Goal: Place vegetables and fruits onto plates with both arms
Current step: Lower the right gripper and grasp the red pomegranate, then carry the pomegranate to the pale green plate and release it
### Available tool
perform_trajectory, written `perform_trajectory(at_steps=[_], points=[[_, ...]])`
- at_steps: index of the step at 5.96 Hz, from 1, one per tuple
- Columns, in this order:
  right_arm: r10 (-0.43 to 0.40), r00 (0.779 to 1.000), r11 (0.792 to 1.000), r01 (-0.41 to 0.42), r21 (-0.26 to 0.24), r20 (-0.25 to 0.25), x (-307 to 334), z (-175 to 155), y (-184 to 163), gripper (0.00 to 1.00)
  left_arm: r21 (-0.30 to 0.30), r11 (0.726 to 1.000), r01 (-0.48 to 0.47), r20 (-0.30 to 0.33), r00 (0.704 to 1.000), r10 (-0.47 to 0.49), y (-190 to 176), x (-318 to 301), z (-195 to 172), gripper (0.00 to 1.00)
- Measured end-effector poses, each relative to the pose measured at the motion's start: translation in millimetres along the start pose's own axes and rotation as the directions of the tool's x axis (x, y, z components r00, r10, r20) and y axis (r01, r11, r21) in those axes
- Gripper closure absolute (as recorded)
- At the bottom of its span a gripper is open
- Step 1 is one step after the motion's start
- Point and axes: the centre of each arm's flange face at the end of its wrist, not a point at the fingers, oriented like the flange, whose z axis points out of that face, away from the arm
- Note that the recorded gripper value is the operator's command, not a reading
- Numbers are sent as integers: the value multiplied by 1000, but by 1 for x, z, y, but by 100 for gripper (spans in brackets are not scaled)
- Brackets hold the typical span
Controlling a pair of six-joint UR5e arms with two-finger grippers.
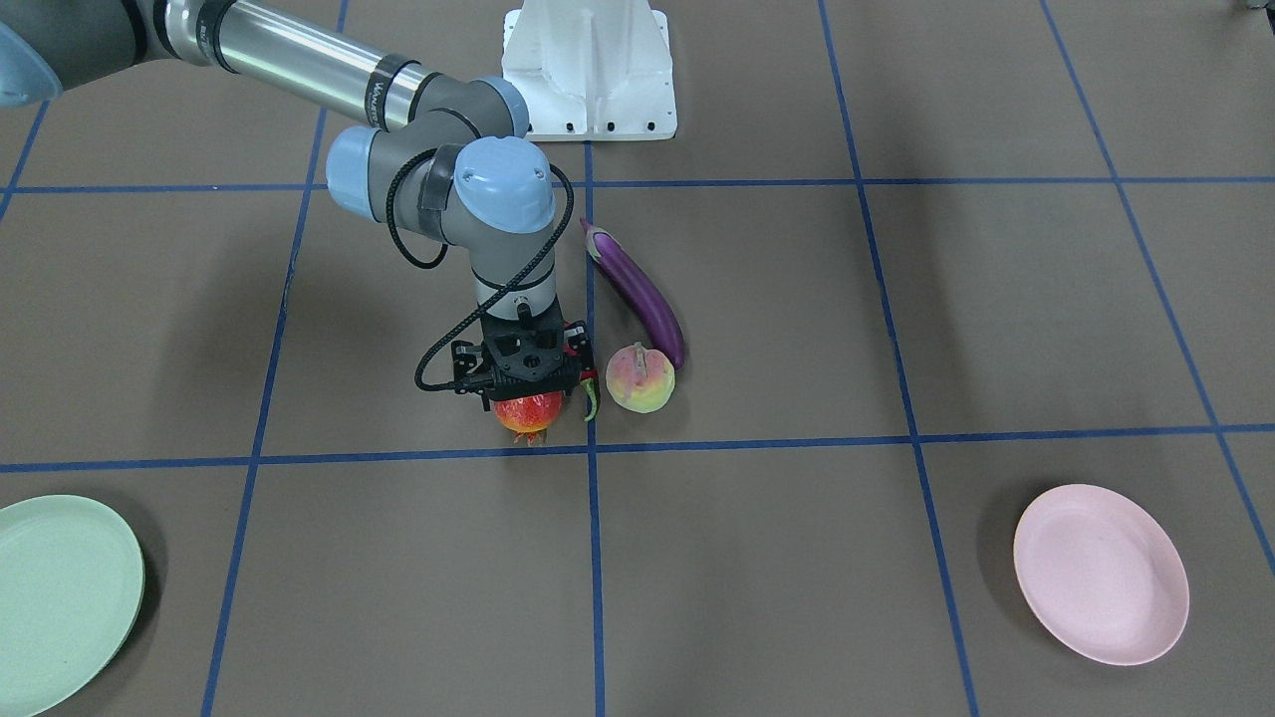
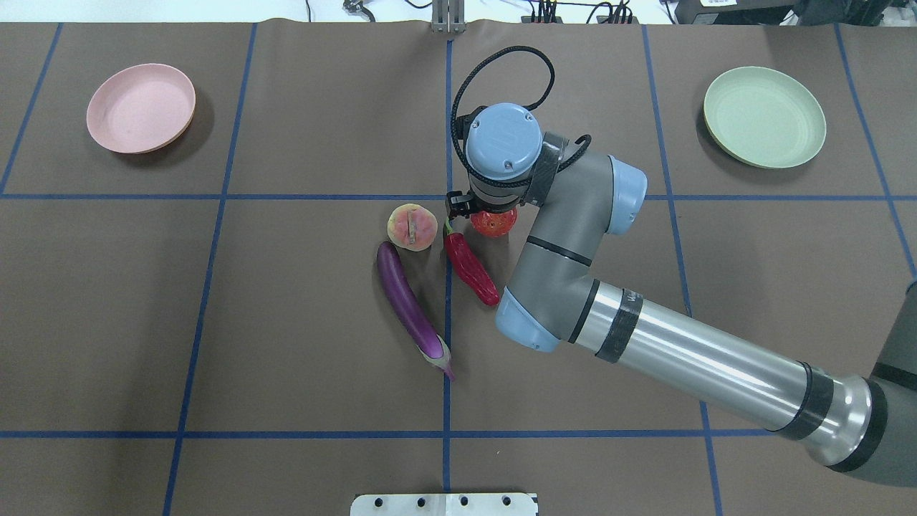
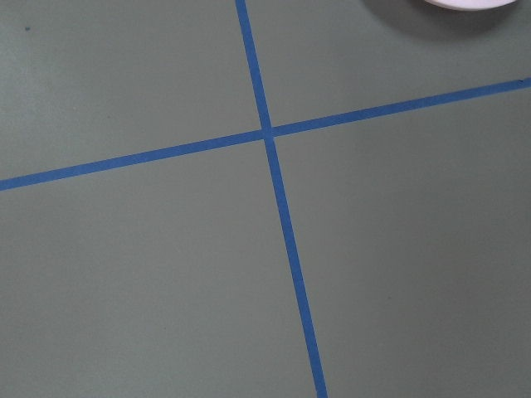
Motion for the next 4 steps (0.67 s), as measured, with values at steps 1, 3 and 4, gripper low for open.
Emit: perform_trajectory(at_steps=[1,3,4], points=[[-4,1000,1000,4,1,-10,-1,5,2,80,-1,1000,-1,0,1000,1,0,0,1,0],[-21,1000,1000,21,2,-12,-1,5,-1,100,-2,1000,-3,-1,1000,3,0,1,1,0],[-24,1000,1000,24,7,5,7,-8,-18,100,-2,1000,-3,-1,1000,3,0,1,1,0]])
